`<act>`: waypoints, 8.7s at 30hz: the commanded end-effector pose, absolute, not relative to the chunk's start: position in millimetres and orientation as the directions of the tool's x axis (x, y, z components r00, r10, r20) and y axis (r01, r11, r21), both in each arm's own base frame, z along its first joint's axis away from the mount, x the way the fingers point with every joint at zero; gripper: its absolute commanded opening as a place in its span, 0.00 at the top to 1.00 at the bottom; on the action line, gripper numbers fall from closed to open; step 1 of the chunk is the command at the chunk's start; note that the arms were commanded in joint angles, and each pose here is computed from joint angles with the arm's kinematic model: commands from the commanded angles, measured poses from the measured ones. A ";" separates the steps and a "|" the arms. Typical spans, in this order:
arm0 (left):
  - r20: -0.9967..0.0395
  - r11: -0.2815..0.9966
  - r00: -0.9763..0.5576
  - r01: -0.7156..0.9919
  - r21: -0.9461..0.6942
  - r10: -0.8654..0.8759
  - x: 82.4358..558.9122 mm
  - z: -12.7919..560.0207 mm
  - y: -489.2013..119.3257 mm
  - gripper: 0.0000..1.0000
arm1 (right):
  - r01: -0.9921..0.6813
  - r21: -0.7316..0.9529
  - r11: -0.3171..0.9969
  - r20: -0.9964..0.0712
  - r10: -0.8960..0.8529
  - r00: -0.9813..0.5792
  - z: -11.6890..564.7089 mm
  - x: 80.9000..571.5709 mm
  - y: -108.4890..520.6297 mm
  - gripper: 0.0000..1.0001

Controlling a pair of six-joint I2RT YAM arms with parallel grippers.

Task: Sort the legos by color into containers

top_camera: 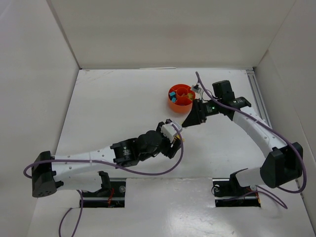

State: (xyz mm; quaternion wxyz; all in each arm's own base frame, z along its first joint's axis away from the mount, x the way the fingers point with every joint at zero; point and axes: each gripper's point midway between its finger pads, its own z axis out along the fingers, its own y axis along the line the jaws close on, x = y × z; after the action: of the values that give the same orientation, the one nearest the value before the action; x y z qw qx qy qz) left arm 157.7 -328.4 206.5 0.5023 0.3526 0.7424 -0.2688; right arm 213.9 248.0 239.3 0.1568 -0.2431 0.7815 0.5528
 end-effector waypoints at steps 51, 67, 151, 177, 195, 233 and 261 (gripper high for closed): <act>-0.661 0.919 -0.708 0.042 -0.393 -0.250 293.0 153.1 -203.0 0.86 | -0.347 -0.258 0.902 -0.800 -0.401 -0.447 224.4 484.9 182.8 0.64; -0.691 0.923 -0.669 0.018 -0.384 -0.274 322.0 173.2 -183.4 0.86 | -0.316 -0.303 0.899 -0.777 -0.425 -0.465 223.0 484.3 184.5 0.64; -0.961 0.509 -0.040 0.854 0.110 0.275 221.4 268.9 -324.8 0.95 | -0.628 0.757 0.179 -0.569 -0.293 -0.769 259.1 227.7 282.8 0.27; -0.921 0.726 -0.339 0.680 -0.099 0.191 242.6 203.3 -277.6 1.00 | -0.769 0.524 0.367 -0.816 -0.043 -0.576 293.5 371.6 211.7 0.66; -0.871 0.814 -0.482 0.466 -0.347 -0.095 316.6 223.6 -227.5 1.00 | -0.883 0.041 0.467 -0.973 -0.183 -0.142 245.5 534.7 227.2 0.63; -0.826 0.868 -0.561 0.384 -0.313 -0.050 321.1 190.9 -217.1 0.99 | -0.892 0.014 0.452 -0.933 -0.315 -0.174 160.0 532.8 254.9 0.43; -0.670 0.545 -0.672 0.449 -0.708 -0.317 332.2 271.6 -282.6 0.97 | -0.891 -0.187 0.414 -0.958 -0.278 0.072 283.3 393.5 241.9 0.15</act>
State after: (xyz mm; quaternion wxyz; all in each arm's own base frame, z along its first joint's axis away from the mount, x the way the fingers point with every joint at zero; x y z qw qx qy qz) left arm 345.4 -252.0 223.3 0.4179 0.0074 0.8336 -0.3612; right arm 423.4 216.5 289.7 0.5684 -0.4172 0.6645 0.2474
